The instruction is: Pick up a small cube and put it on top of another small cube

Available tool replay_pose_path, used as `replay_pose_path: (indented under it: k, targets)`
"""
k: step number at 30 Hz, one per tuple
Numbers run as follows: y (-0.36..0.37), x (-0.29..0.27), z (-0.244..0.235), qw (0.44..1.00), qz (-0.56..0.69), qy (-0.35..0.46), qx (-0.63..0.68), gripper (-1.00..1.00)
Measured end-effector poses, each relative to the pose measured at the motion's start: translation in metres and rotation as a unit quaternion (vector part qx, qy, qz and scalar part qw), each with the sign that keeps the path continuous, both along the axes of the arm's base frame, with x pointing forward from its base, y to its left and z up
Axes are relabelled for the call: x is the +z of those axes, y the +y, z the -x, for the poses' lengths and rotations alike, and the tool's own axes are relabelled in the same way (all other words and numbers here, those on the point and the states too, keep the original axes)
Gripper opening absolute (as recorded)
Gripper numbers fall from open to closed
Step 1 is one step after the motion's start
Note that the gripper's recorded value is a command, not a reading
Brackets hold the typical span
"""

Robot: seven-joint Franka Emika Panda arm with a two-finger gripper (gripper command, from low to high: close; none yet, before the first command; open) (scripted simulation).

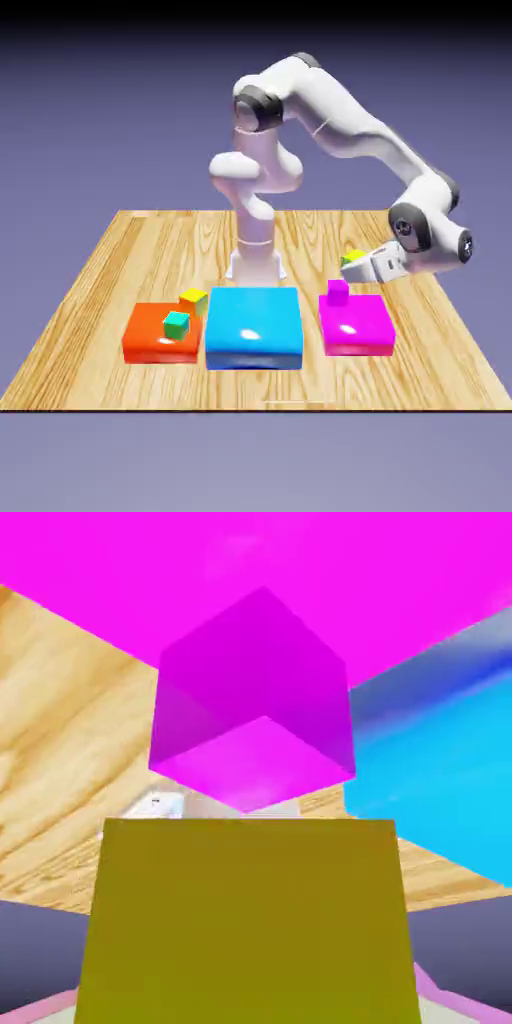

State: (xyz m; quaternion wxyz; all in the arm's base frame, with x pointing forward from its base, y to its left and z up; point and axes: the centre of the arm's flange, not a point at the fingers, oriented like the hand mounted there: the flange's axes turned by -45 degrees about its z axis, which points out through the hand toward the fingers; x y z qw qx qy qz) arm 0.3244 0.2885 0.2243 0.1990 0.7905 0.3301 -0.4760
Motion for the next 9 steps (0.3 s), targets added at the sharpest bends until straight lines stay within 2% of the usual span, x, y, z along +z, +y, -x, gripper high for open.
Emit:
replay_pose_path:
  k: [2, 3, 5, 9]
  targets:
    - [-0.013, -0.018, 0.013, 1.0, 0.0, 0.0, 0.0, -1.0]
    - [-0.019, -0.024, 0.019, 1.0, 0.0, 0.0, 0.0, 1.0]
    - [-0.019, -0.024, 0.019, 1.0, 0.0, 0.0, 0.001, 1.0]
    - [0.008, 0.012, -0.008, 1.0, 0.0, 0.0, 0.001, 1.0]
